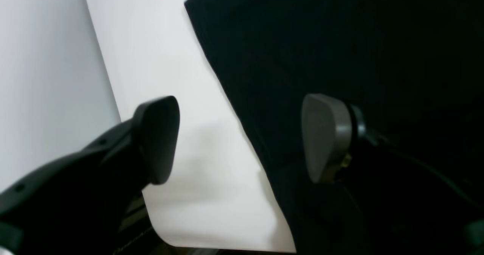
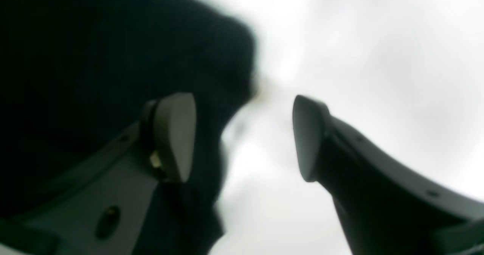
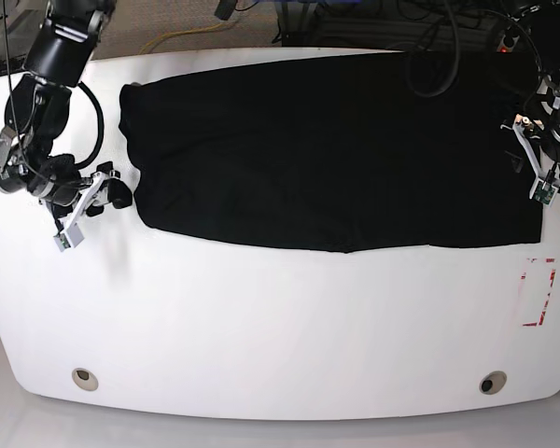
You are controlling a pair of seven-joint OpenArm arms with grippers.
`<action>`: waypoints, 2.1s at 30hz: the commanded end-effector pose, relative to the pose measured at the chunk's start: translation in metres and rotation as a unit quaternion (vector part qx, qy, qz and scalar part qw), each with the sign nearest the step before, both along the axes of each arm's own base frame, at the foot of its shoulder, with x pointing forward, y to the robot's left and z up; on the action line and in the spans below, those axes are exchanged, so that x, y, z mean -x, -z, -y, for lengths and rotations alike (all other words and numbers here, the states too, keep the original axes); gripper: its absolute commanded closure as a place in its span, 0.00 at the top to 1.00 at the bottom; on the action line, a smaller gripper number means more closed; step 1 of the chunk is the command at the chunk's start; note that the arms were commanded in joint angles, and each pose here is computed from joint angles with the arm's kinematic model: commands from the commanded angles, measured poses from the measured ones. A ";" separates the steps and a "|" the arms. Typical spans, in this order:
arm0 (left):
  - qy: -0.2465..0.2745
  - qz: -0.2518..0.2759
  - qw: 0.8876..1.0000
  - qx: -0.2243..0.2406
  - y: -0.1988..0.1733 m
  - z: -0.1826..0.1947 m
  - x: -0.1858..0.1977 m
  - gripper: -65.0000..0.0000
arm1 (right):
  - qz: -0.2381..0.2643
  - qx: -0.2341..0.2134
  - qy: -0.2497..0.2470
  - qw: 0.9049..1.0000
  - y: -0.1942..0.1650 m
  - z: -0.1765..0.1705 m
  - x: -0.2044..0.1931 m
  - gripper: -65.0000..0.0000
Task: Fold the T-shirt properly
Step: 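Move both grippers to the shirt's opposite edge and grasp it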
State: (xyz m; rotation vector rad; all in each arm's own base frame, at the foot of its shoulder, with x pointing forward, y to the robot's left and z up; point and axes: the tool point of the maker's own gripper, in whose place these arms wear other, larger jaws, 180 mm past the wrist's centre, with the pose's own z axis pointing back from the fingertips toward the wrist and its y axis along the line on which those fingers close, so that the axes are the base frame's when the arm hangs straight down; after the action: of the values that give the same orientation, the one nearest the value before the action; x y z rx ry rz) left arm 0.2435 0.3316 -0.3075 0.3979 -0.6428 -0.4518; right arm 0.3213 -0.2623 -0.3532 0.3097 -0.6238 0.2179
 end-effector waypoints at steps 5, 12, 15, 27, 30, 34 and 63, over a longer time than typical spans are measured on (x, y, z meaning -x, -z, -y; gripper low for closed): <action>-0.005 0.003 1.000 -0.005 -0.002 -0.008 -0.002 0.72 | 0.008 0.003 0.038 0.999 0.000 0.020 -0.040 0.60; -0.027 -0.019 0.999 0.015 0.017 -0.018 0.001 0.73 | -0.018 -0.001 0.030 0.999 0.033 -0.002 -0.050 0.60; -0.032 -0.022 0.999 0.020 0.020 -0.021 -0.001 0.73 | -0.022 -0.015 0.023 0.999 0.042 -0.017 -0.049 0.59; -0.069 0.013 0.997 0.042 0.010 -0.042 -0.027 0.74 | -0.018 -0.053 0.006 0.998 0.049 -0.061 -0.056 0.39; -0.077 0.020 0.996 0.044 0.004 -0.053 -0.039 0.74 | -0.007 -0.056 0.009 0.998 0.046 -0.061 -0.059 0.17; -0.094 0.038 0.992 0.077 0.002 -0.061 -0.064 0.74 | -0.008 -0.048 -0.001 0.999 0.046 -0.063 -0.059 0.02; -0.221 0.053 0.940 0.254 0.080 -0.085 -0.143 0.91 | 0.013 -0.031 -0.014 0.999 0.036 -0.064 -0.058 0.00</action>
State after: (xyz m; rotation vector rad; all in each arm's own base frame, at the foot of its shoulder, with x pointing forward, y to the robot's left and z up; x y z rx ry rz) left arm 0.3694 0.4169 -0.4033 0.0677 -0.6867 0.1887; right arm 0.3635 -0.1908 -0.4129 0.4006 -0.5758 0.2102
